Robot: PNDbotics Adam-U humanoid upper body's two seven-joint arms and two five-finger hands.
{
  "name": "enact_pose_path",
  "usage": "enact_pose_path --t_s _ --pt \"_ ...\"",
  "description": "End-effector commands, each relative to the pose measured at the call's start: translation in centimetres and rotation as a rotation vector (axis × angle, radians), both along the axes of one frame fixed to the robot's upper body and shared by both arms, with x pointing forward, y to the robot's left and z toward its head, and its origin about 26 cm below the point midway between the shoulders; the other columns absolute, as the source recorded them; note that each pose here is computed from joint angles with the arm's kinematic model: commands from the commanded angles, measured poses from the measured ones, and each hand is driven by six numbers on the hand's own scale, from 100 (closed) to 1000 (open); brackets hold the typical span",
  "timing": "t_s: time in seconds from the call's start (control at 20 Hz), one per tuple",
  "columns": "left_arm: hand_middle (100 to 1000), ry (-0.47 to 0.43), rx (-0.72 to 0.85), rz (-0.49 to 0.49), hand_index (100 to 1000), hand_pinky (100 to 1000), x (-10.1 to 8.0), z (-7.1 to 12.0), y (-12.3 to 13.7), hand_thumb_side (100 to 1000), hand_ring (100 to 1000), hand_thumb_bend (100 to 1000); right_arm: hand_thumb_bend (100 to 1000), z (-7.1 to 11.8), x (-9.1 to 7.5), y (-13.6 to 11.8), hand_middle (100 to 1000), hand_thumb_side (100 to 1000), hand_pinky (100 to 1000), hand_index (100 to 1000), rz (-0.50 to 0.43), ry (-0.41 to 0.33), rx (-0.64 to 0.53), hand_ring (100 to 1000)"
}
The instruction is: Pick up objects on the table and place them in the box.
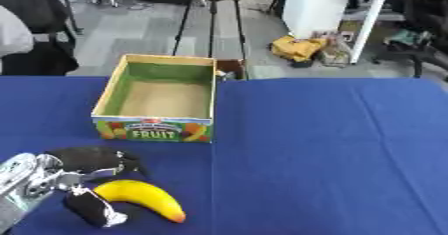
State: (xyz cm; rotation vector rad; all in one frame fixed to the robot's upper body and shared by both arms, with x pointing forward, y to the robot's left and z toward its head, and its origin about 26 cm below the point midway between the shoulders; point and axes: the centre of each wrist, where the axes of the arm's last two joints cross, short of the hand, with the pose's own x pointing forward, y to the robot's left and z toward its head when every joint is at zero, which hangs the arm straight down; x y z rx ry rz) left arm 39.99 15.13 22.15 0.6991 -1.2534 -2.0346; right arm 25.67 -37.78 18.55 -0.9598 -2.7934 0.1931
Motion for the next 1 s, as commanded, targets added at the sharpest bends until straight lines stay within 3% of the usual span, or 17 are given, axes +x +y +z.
enact_pose_path --t_s 0.05,0.7,1.0 --pt "823 -0.037 0.01 0.004 905 590 0.4 0.7 0.1 501 799 322 100 0.9 -0.1 0.0 614 957 747 818 0.057 -0.127 0.006 851" --pt "795 -0.058 -0.004 0.029 878 551 1.6 -0.8 0.4 473 773 187 100 0.8 0.0 0.1 612 958 748 818 0.057 -0.129 0.007 852" --pt "788 -0.066 0.003 0.031 873 539 2.0 -1.5 0.5 442 762 235 100 0.7 0.0 0.1 611 958 748 818 0.055 -0.127 0.009 852"
